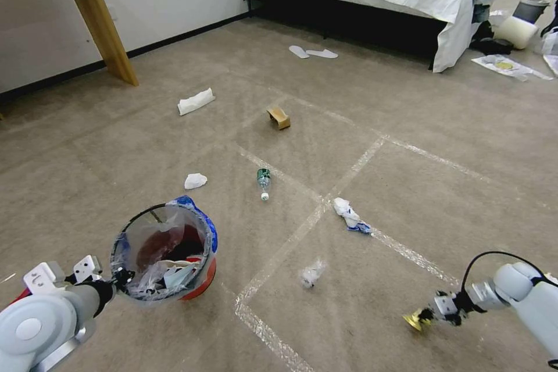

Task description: Pick up the trash bin and place the garbage on the floor into it.

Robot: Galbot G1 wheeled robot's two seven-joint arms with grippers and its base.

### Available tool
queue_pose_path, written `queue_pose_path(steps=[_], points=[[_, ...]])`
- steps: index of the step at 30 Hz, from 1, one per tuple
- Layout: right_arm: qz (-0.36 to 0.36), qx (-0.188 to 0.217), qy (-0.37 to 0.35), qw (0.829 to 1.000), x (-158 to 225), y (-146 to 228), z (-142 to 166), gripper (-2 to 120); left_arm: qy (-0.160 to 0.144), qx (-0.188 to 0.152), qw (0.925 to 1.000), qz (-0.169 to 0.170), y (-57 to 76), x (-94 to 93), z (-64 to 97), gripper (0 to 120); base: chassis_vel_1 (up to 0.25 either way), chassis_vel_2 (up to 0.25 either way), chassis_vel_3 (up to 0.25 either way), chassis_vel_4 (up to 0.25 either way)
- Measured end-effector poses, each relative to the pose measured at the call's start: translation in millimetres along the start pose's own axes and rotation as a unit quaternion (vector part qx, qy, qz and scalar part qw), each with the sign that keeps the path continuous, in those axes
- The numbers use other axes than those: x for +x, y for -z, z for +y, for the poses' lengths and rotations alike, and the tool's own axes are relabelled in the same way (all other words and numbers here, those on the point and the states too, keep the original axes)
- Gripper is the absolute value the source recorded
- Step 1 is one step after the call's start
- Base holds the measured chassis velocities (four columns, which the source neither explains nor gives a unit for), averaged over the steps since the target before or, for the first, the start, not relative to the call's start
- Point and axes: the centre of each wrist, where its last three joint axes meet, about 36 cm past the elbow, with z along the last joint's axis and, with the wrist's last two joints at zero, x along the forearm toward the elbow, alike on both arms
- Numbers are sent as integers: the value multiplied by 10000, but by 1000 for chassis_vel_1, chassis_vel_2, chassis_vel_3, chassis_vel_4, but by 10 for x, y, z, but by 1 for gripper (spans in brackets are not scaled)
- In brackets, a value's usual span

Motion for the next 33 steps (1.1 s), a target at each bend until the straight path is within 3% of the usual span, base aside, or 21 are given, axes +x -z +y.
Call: queue_pose_path(steps=[4,5,6,7,8,9,10,12,14,16,23,33], points=[[-748,-317,-644,9946,68,126,-122,0,-3,-14,10000,8,-3,7,-1,0,0,0,0,0],[-1357,-585,-1150,9823,113,264,-198,0,-11,-19,10000,21,-3,13,-2,0,0,0,0,0],[-1357,-585,-1150,9823,113,264,-198,0,-11,-19,10000,21,-3,13,-2,0,0,0,0,0],[-2244,-994,-1737,9537,130,511,-275,0,-21,-18,10000,20,6,26,-3,0,0,0,0,0],[-2244,-994,-1737,9537,130,511,-275,0,-21,-18,10000,20,6,26,-3,0,0,0,0,0],[-2800,-1165,-2024,9311,117,692,-344,0,-28,-19,10000,16,11,34,-6,0,0,0,0,0],[-2800,-1165,-2024,9311,117,692,-344,0,-28,-19,10000,16,11,34,-6,0,0,0,0,0],[-3880,-1250,-2394,8812,28,1252,-596,0,-86,-15,10000,-7,26,66,-30,0,0,0,0,0],[-4087,-1238,-2420,8712,3,1405,-660,0,-87,-15,10000,-18,32,73,-31,0,0,0,0,0],[-4569,-1141,-2313,8513,-63,1821,-814,0,-116,-12,9999,-39,45,93,-41,0,0,0,0,0],[-5052,-1016,-1669,8406,-304,2448,-908,0,-152,-3,9999,-70,69,120,-50,0,0,0,0,0],[-5023,-526,-168,8629,-1175,3289,-1037,0,-127,55,9999,-102,78,143,-15,0,0,0,0,0]])
